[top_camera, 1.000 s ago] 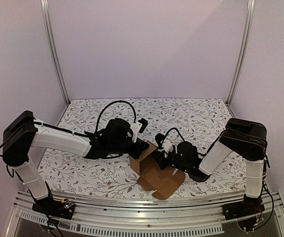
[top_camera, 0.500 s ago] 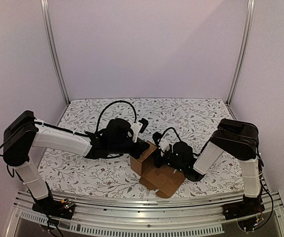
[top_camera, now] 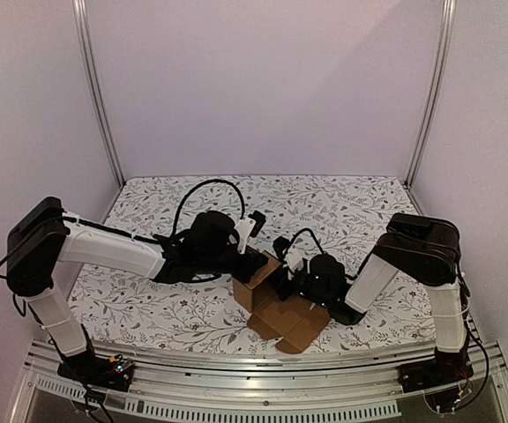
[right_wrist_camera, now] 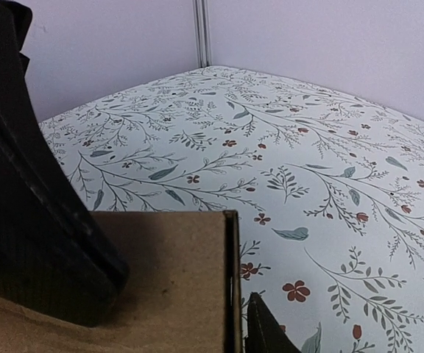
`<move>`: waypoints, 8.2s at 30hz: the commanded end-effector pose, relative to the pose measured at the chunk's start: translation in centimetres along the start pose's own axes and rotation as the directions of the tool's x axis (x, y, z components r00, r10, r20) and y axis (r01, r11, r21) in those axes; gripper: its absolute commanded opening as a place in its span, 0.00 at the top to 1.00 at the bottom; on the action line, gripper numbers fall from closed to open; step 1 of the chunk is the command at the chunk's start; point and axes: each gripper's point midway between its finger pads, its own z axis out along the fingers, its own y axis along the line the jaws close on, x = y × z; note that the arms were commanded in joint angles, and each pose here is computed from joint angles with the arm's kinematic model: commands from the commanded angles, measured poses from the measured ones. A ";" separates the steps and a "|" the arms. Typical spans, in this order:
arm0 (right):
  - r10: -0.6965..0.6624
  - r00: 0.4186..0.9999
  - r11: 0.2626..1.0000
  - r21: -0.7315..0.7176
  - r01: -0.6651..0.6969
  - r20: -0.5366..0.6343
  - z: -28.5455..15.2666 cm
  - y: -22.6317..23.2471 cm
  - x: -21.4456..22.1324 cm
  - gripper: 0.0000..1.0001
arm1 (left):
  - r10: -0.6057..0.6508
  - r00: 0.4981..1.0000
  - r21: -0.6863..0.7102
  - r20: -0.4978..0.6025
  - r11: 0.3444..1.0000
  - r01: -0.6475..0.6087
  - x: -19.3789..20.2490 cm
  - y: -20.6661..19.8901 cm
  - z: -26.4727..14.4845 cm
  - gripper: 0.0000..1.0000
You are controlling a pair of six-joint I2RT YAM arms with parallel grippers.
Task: Fold the paper box
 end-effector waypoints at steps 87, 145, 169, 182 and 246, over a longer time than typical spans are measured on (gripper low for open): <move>0.628 0.420 0.739 0.333 -0.586 -0.655 -19.0 -0.1 6.2 0.29 | -0.037 0.998 -0.016 -0.050 0.999 0.036 2.7 0.9 -0.5 1.00; 0.821 0.388 0.476 0.127 -0.870 -0.418 -16.5 2.4 4.0 0.81 | -0.061 0.998 -0.005 -0.020 0.998 0.061 3.0 0.0 -1.1 1.00; 0.609 0.569 0.740 0.138 -0.658 -0.552 -18.9 2.2 -2.8 1.00 | 0.018 0.988 -0.076 0.151 0.997 -0.007 -3.8 -0.1 -8.3 0.60; 0.242 0.677 0.948 0.023 -0.316 -0.694 -23.1 1.2 -9.2 1.00 | 0.060 0.974 -0.117 0.217 0.993 -0.035 -6.2 0.1 -12.1 0.54; -0.665 -0.144 0.624 -0.651 0.432 -0.732 -20.7 -1.8 -13.3 0.99 | 0.056 0.994 0.041 0.095 0.997 -0.060 -2.3 -2.0 -9.6 0.59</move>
